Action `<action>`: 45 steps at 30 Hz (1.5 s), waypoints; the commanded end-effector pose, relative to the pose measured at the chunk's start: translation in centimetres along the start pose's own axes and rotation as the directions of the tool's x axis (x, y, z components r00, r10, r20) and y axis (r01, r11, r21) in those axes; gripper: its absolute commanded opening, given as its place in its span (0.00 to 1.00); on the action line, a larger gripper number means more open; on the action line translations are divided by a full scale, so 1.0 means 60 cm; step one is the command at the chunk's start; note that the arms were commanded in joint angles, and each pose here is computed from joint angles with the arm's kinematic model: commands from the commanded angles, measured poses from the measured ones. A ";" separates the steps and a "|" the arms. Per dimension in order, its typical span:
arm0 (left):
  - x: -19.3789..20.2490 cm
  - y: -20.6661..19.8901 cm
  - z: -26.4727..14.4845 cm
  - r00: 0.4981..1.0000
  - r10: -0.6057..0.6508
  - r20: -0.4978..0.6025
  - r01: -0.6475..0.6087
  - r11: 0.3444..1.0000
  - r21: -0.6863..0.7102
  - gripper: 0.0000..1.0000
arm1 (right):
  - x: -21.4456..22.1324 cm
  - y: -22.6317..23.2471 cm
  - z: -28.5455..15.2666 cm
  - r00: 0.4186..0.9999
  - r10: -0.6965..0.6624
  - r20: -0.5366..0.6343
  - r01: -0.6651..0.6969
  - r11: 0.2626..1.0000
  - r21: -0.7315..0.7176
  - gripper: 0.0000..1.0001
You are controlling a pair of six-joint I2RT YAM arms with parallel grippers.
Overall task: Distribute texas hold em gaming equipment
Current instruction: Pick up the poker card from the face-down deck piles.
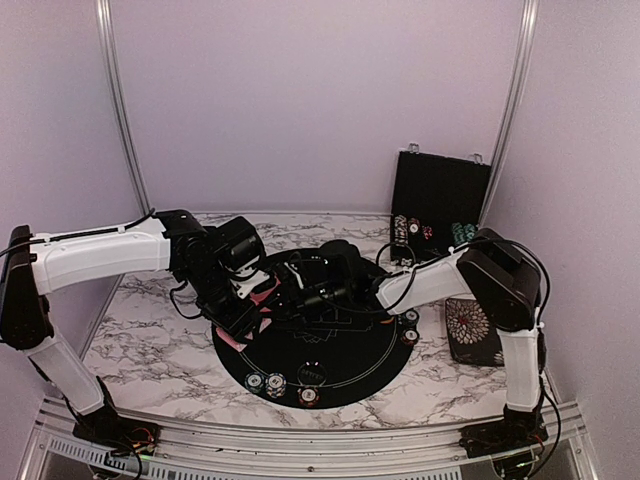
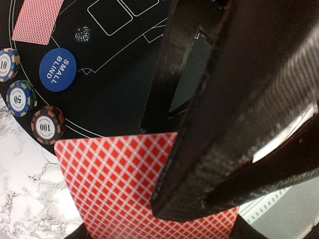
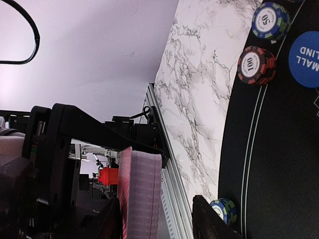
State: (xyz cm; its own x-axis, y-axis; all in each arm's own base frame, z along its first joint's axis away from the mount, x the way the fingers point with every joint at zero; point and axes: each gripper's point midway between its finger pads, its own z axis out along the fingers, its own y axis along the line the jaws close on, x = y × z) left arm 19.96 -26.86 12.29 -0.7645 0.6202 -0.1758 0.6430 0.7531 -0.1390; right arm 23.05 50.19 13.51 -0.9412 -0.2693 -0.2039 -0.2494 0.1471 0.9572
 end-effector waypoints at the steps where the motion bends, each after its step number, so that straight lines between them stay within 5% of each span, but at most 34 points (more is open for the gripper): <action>1: -0.007 -0.006 -0.031 0.999 0.023 0.045 -0.023 1.000 0.006 0.58 | -0.009 0.003 0.009 1.000 -0.024 0.015 0.024 1.000 0.000 0.44; 45: 0.003 -0.002 -0.019 1.000 0.018 0.018 -0.018 1.000 -0.003 0.57 | -0.035 0.016 -0.047 0.994 -0.057 0.093 0.054 0.998 0.039 0.34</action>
State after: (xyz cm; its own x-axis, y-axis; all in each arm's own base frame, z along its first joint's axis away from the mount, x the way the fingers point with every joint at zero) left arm 20.04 -26.75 12.27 -0.7645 0.6200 -0.1762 0.6425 0.7550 -0.1308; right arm 25.12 48.71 14.17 -0.9449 -0.2080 -0.2527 -0.2890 0.1679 0.9425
